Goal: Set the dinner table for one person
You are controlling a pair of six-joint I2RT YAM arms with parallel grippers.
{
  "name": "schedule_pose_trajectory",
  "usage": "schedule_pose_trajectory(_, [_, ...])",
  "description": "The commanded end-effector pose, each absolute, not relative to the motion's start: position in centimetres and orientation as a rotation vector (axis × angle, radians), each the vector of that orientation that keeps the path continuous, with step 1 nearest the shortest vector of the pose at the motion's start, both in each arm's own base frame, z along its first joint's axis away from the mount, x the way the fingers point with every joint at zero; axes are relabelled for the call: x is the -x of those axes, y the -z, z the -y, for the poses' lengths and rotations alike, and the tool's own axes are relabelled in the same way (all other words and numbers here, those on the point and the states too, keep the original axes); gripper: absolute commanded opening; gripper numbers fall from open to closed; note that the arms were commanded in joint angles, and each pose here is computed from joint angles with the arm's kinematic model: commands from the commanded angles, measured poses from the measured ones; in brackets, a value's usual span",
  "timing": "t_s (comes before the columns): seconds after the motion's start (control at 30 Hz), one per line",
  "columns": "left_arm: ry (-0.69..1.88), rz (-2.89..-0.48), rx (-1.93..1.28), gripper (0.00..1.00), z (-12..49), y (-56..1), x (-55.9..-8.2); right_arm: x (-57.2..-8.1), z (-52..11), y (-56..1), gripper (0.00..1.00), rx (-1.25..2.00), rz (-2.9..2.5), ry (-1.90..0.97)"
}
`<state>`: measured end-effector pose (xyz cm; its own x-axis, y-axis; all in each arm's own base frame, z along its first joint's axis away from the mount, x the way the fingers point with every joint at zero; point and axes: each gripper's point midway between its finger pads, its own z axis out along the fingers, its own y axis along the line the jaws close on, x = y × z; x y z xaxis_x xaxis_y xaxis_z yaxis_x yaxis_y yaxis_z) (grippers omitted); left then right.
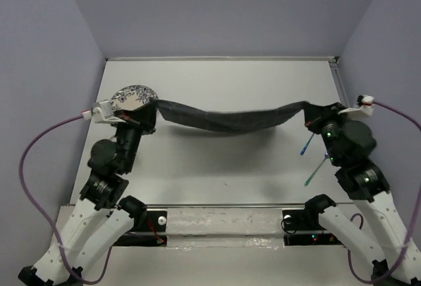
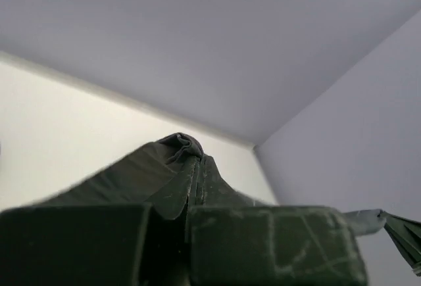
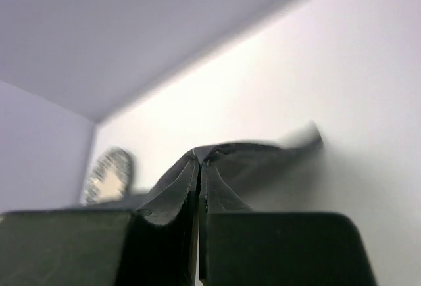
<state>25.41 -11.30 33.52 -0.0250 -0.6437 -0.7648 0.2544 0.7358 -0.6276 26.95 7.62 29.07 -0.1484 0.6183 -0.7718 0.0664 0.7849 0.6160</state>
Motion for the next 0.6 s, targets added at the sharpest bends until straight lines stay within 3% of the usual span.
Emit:
schedule_pose_trajectory(0.0, [0.77, -1.174, 0.352, 0.0, 8.4, -43.7, -22.1, -23.7, -4.5, -39.6, 0.0, -0.452, -1.492, -0.439])
schedule_pose_trajectory(0.1, [0.758, -1.114, 0.345, 0.0, 7.6, -46.8, -21.3, -22.7, -3.8, -44.2, 0.0, -0.418, -1.417, -0.429])
schedule_pose_trajectory(0.27, [0.717, -1.133, 0.347, 0.0, 8.0, -47.5, -22.8, -25.1, -3.0, -44.8, 0.0, -0.439, -1.436, -0.298])
schedule_pose_trajectory(0.57, [0.583, -1.287, 0.416, 0.0, 9.4, -41.1, -29.5, -32.8, -4.7, -41.0, 0.0, -0.426, -1.53, -0.179])
